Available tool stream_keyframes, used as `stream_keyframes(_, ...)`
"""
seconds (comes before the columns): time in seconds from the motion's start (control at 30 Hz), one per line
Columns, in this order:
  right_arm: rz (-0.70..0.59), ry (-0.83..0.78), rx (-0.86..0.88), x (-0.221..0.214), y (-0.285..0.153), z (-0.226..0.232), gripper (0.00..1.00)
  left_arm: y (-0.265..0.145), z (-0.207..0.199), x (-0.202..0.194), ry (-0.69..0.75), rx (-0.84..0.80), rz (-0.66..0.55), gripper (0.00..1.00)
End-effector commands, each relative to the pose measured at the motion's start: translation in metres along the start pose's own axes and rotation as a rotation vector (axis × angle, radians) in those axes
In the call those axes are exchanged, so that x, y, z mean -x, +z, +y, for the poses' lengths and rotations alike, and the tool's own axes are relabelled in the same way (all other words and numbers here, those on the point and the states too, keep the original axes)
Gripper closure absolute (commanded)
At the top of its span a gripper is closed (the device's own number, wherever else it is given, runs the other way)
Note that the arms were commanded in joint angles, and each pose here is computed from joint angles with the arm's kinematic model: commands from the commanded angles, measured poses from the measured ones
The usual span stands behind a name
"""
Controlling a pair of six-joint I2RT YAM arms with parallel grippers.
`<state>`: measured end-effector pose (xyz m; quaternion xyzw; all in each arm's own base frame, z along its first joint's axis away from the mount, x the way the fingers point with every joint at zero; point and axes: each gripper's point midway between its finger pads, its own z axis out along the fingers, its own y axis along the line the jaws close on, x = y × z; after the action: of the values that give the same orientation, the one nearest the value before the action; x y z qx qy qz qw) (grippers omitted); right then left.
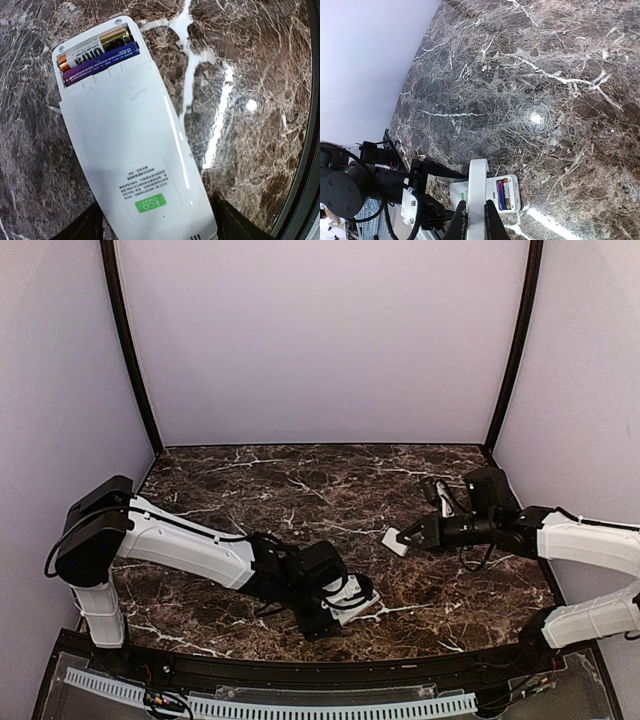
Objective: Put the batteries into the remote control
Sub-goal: Adjust the remote control without the battery cover at the center of the board, then pass from the right arm to the left
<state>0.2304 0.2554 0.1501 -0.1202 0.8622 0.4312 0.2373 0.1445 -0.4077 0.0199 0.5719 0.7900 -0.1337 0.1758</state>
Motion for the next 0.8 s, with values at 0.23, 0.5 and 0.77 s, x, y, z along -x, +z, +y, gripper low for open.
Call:
stream_keyframes(0.23, -0.218, 0.040, 0.148, 0.041, -0.025, 0.056, 1.00, -0.126, 0.005, 0.097, 0.021, 0.054, -0.511, 0.22)
stream_keyframes(0.5, -0.435, -0.138, 0.368, 0.080, -0.070, 0.128, 1.00, -0.226, -0.007, 0.162, -0.135, -0.174, -0.870, 0.31)
stream_keyframes(0.77, -0.598, -0.368, 0.559, 0.101, -0.125, 0.197, 1.00, -0.286, 0.008, 0.194, -0.197, -0.296, -1.078, 0.46)
